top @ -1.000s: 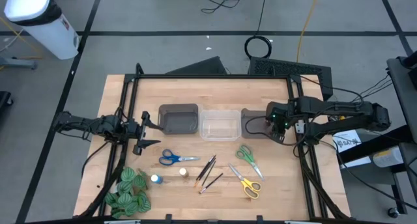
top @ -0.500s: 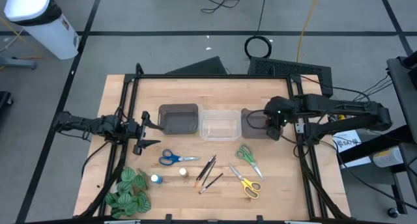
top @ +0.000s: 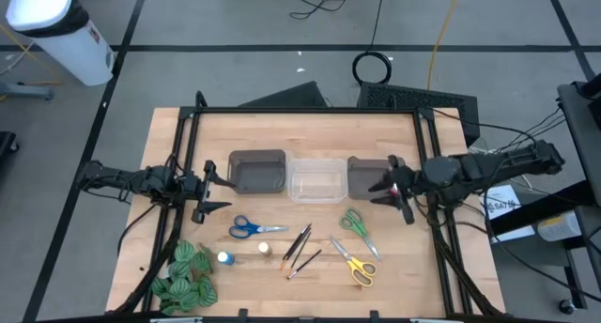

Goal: Pick & Place Paint Supplies
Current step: Put the blue paint bottle into the right black bin

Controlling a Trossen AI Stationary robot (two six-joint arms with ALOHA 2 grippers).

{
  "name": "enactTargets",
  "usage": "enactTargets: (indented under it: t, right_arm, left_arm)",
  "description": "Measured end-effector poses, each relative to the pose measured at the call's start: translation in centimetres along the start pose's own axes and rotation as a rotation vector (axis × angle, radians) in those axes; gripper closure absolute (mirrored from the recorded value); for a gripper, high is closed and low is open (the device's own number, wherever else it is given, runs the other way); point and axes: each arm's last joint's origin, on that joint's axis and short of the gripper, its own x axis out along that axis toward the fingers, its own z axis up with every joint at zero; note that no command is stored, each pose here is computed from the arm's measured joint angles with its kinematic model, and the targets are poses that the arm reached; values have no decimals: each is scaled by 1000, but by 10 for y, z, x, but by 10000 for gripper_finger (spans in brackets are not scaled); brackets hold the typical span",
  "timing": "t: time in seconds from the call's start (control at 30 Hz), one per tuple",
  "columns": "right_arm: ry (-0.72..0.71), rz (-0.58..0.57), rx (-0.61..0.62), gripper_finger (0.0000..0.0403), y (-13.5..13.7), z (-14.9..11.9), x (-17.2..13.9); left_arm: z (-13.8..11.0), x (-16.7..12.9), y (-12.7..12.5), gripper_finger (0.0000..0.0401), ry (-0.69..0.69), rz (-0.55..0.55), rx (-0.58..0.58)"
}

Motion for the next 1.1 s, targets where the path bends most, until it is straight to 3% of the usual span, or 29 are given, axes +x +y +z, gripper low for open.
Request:
enactTargets:
  t: [0.27, 0.53, 0.67, 0.97, 1.1]
  right_arm:
    - [-236, 59, -96, 286, -2, -38, -9]
    - [-448, -187, -141, 282, -17, -43, -39]
    - [-524, -258, -144, 280, -22, -48, -53]
    - [-511, -273, -204, 286, -27, -78, -45]
    - [-469, -192, -204, 286, -27, -90, -36]
  left_arm:
    - [0, 0, 0, 132, 0, 0, 0]
    - [0, 0, 0, 132, 0, 0, 0]
    - [0, 0, 0, 132, 0, 0, 0]
    - [0, 0, 0, 132, 0, 0, 0]
    - [0, 0, 0, 132, 0, 0, 0]
